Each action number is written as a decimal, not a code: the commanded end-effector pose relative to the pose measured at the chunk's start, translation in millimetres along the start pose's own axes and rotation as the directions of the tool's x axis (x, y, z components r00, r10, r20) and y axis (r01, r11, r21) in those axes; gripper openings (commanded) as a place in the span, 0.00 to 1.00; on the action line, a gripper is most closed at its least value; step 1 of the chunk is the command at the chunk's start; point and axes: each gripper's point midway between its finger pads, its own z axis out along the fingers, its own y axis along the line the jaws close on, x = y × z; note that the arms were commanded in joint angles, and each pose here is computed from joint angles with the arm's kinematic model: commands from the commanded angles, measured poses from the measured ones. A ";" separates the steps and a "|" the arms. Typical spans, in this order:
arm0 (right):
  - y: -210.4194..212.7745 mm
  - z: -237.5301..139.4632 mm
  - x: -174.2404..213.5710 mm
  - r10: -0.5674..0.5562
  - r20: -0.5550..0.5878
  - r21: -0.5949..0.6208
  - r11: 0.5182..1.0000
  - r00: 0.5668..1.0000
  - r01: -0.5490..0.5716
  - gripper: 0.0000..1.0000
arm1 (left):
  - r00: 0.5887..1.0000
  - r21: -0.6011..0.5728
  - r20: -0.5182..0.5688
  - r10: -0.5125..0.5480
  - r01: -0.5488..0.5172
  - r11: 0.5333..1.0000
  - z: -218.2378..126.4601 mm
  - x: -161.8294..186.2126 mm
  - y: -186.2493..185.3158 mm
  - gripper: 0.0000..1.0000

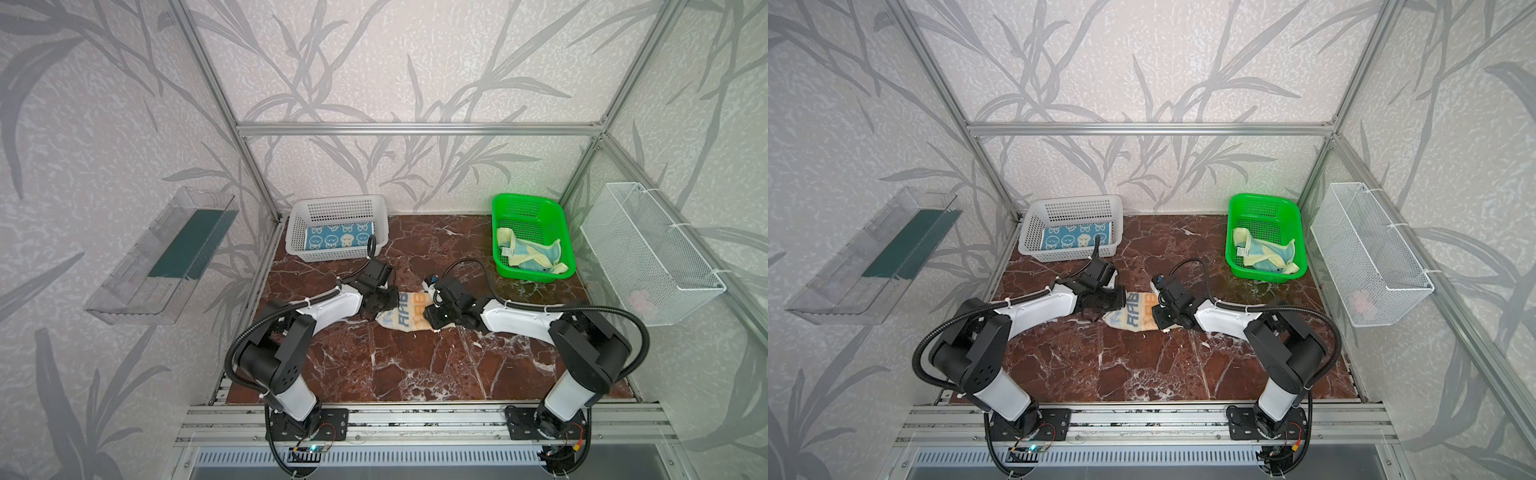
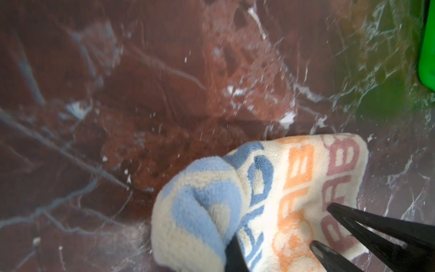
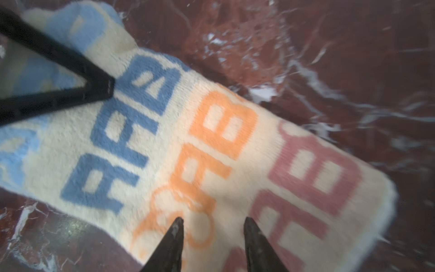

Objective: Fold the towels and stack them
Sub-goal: 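Lift the RABBIT towel toward the white basket with the left gripper while the right withdraws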

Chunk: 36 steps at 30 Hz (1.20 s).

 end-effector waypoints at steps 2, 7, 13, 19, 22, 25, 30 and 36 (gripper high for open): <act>-24.3 -36.6 -22.0 -0.037 0.159 0.124 0.992 0.987 0.017 0.45 | 0.992 -0.101 -0.067 0.103 -0.110 0.989 -2.4 -19.3 7.1 0.00; -27.4 -64.1 -22.5 -0.055 0.297 0.115 0.993 0.953 0.021 0.46 | 0.982 -0.128 -0.089 0.168 -0.179 0.976 -0.4 -62.1 -3.0 0.00; -22.5 -72.5 -11.7 -0.089 0.316 0.081 0.994 0.944 0.067 0.46 | 0.969 -0.163 -0.105 0.226 -0.240 0.957 -1.8 -122.0 -15.2 0.00; -21.2 -63.6 -2.4 -0.106 0.295 0.067 0.994 0.950 0.090 0.46 | 0.972 -0.136 -0.048 0.229 -0.233 0.963 -4.6 -180.2 -32.9 0.00; -17.2 -57.7 0.3 -0.107 0.287 0.043 0.994 0.952 0.098 0.45 | 0.972 -0.100 0.002 0.236 -0.234 0.967 -4.8 -203.6 -39.0 0.00; -13.5 -51.2 3.1 -0.104 0.275 0.019 0.994 0.956 0.103 0.46 | 0.974 -0.087 0.054 0.218 -0.213 0.973 -9.3 -224.1 -34.9 0.00; -9.1 -42.0 8.4 -0.103 0.254 -0.011 0.994 0.962 0.109 0.45 | 0.979 -0.076 0.117 0.168 -0.160 0.984 -18.7 -250.7 -12.5 0.00; -8.7 -31.4 13.9 -0.091 0.228 -0.023 0.995 0.969 0.099 0.45 | 0.971 -0.044 0.190 0.142 -0.136 0.990 -35.1 -277.3 6.0 0.00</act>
